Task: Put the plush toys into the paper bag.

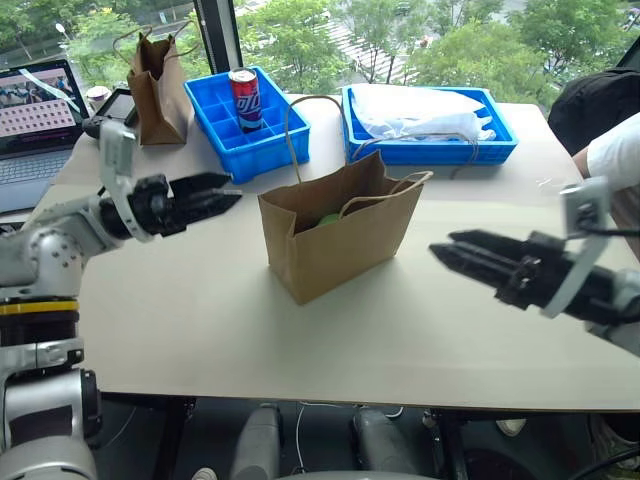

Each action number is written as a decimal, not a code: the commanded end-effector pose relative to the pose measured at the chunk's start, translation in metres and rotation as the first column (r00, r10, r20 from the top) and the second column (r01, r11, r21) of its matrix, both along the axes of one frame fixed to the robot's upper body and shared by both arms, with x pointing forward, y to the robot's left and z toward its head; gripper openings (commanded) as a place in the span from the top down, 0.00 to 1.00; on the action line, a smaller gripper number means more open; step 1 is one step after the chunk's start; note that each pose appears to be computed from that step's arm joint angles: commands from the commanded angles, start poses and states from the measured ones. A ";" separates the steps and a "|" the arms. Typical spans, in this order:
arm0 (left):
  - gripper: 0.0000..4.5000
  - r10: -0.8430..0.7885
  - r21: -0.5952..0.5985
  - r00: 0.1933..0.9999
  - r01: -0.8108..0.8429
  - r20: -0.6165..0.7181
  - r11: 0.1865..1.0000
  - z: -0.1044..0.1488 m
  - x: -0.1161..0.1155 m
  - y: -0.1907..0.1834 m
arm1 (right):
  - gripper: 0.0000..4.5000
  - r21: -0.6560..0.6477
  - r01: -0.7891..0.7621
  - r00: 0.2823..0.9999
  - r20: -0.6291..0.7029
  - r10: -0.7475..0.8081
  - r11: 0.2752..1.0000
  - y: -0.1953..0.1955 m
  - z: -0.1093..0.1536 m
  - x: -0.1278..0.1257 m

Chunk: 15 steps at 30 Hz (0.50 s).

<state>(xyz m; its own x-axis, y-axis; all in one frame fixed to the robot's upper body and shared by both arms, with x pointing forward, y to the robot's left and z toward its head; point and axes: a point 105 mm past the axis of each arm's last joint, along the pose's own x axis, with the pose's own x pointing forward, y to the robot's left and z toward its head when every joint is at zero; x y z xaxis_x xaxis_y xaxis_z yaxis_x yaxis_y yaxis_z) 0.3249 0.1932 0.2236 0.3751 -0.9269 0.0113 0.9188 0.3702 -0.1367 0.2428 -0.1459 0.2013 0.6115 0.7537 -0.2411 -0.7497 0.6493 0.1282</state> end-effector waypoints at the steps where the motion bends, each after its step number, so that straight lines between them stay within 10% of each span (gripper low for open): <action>1: 0.00 -0.083 0.053 0.993 0.078 0.089 0.995 0.005 -0.008 -0.009 | 0.61 -0.066 -0.063 0.989 0.130 0.071 0.996 0.029 -0.008 0.007; 6: 0.00 -0.097 0.038 0.990 0.094 0.102 0.995 -0.001 -0.004 -0.021 | 0.98 -0.086 -0.056 0.970 0.232 0.075 0.995 0.055 -0.018 0.026; 15: 0.00 -0.098 0.017 0.990 0.096 0.100 0.995 -0.007 0.005 -0.045 | 1.00 -0.017 0.003 0.933 0.359 0.003 1.000 0.080 -0.015 0.061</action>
<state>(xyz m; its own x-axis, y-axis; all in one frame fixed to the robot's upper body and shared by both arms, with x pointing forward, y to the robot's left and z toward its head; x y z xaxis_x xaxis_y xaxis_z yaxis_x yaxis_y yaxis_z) 0.3341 0.1537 0.2004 0.3122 -0.9500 0.0058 0.9461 0.3103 -0.0930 0.2999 -0.0657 0.1718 0.6491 0.7559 -0.0859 -0.7599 0.6390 -0.1191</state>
